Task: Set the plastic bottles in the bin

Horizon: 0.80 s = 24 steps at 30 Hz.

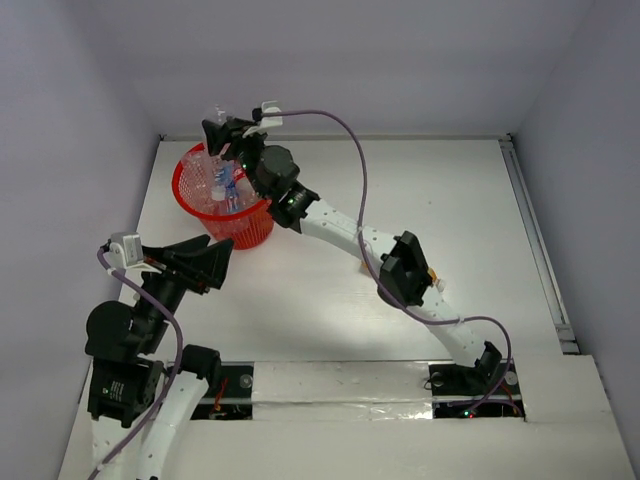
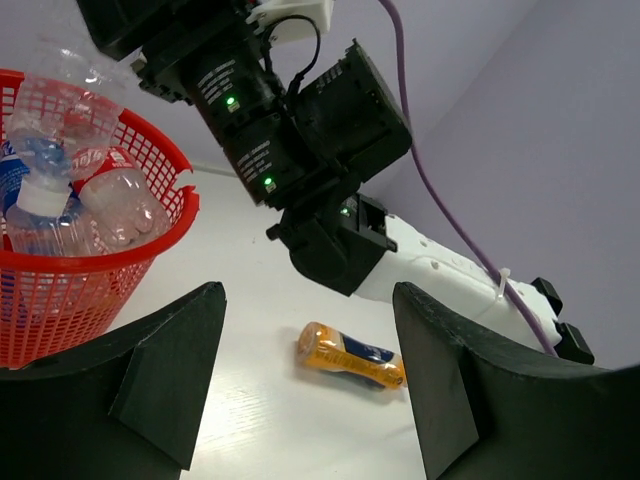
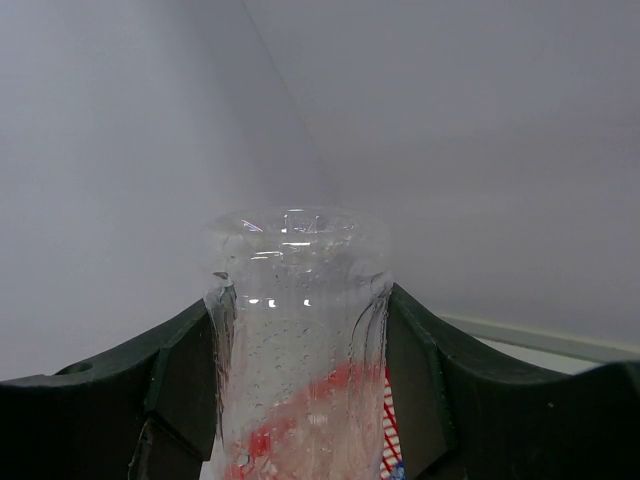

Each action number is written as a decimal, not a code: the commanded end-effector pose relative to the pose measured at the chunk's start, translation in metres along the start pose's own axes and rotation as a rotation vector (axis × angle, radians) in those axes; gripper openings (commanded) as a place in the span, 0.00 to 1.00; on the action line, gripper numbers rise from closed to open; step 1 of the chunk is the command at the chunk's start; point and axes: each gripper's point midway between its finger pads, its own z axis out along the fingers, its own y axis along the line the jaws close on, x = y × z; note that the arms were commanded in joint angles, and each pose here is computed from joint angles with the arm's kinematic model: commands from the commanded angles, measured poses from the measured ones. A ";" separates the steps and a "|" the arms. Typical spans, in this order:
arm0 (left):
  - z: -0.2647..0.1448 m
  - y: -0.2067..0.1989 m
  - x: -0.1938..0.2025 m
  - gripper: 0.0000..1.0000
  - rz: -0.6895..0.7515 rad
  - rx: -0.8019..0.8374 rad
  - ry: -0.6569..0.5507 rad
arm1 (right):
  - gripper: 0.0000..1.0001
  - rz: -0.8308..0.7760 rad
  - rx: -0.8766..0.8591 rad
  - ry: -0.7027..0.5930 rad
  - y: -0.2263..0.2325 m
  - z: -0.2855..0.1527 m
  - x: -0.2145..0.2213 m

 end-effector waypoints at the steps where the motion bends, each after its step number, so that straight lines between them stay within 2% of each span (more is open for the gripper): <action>1: 0.000 -0.005 -0.009 0.65 0.022 0.027 -0.040 | 0.47 -0.109 -0.023 -0.054 0.019 -0.010 -0.010; 4: 0.002 -0.003 -0.009 0.65 0.023 0.018 -0.040 | 0.49 -0.183 -0.035 -0.002 0.023 -0.022 0.019; 10: 0.005 0.000 -0.009 0.65 0.018 0.003 -0.039 | 0.67 -0.216 -0.060 0.077 0.030 -0.039 0.061; 11: 0.006 0.000 -0.009 0.66 0.019 -0.001 -0.039 | 0.71 -0.212 -0.063 0.078 0.031 -0.039 0.059; 20: 0.009 0.001 -0.020 0.69 0.041 -0.037 -0.047 | 0.77 -0.163 -0.086 0.077 0.047 -0.038 0.022; 21: 0.011 0.002 -0.021 0.70 0.046 -0.043 -0.040 | 0.77 -0.191 -0.071 0.139 0.041 -0.039 0.040; 22: 0.012 0.002 -0.021 0.70 0.047 -0.045 -0.037 | 0.78 -0.194 -0.062 0.147 0.040 -0.038 0.040; 24: 0.014 0.002 -0.022 0.71 0.049 -0.046 -0.036 | 0.89 -0.205 -0.056 0.165 0.037 -0.039 0.047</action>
